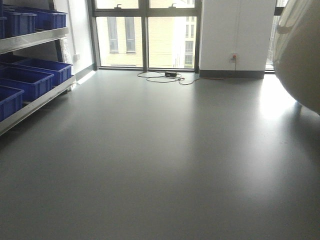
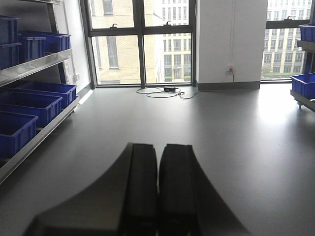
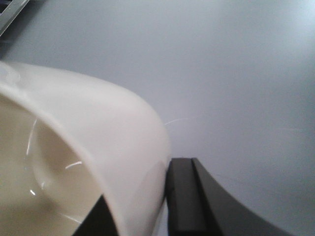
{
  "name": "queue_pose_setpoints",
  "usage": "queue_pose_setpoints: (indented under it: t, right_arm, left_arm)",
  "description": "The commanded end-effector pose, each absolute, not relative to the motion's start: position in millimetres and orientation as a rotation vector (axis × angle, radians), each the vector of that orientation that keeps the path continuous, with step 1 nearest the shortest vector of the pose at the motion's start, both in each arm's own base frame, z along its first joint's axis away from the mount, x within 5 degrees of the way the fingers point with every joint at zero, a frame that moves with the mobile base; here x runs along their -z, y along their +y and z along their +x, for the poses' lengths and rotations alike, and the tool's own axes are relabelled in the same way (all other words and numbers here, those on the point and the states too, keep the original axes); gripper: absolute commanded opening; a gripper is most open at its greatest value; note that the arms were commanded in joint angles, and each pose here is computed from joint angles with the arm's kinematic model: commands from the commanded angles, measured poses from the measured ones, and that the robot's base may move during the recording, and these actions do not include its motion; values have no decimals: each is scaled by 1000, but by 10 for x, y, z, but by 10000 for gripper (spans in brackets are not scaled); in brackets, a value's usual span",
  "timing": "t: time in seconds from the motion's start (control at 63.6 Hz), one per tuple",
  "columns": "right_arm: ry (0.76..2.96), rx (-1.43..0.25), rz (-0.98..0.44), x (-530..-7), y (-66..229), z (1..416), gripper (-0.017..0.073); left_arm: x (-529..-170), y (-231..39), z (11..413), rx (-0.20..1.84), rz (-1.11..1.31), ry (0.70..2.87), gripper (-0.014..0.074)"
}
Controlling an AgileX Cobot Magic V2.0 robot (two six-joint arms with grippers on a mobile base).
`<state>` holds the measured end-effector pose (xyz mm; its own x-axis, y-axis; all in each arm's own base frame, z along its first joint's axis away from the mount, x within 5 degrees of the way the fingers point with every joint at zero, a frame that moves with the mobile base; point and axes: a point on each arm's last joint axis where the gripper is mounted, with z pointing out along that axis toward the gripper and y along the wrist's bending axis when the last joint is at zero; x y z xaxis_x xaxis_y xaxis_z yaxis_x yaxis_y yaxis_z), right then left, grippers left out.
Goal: Move white bin to right shelf second layer
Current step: 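Continue driving toward the windows with the bin held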
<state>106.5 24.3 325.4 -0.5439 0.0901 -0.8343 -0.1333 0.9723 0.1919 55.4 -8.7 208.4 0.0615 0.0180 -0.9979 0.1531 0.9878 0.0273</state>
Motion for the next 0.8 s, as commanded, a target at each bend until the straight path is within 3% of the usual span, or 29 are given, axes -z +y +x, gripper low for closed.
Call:
queue_pose_setpoints:
  t: [0.0,0.786]
  right_arm:
    - [1998,-299,-14,-3439,238,1091,56]
    - [1998,-314,-37,-3440,263,1085,56]
  left_arm:
    - [-2062,-83,549,114,119,1435,85]
    - [-2062,-83,549,114,119,1435,85]
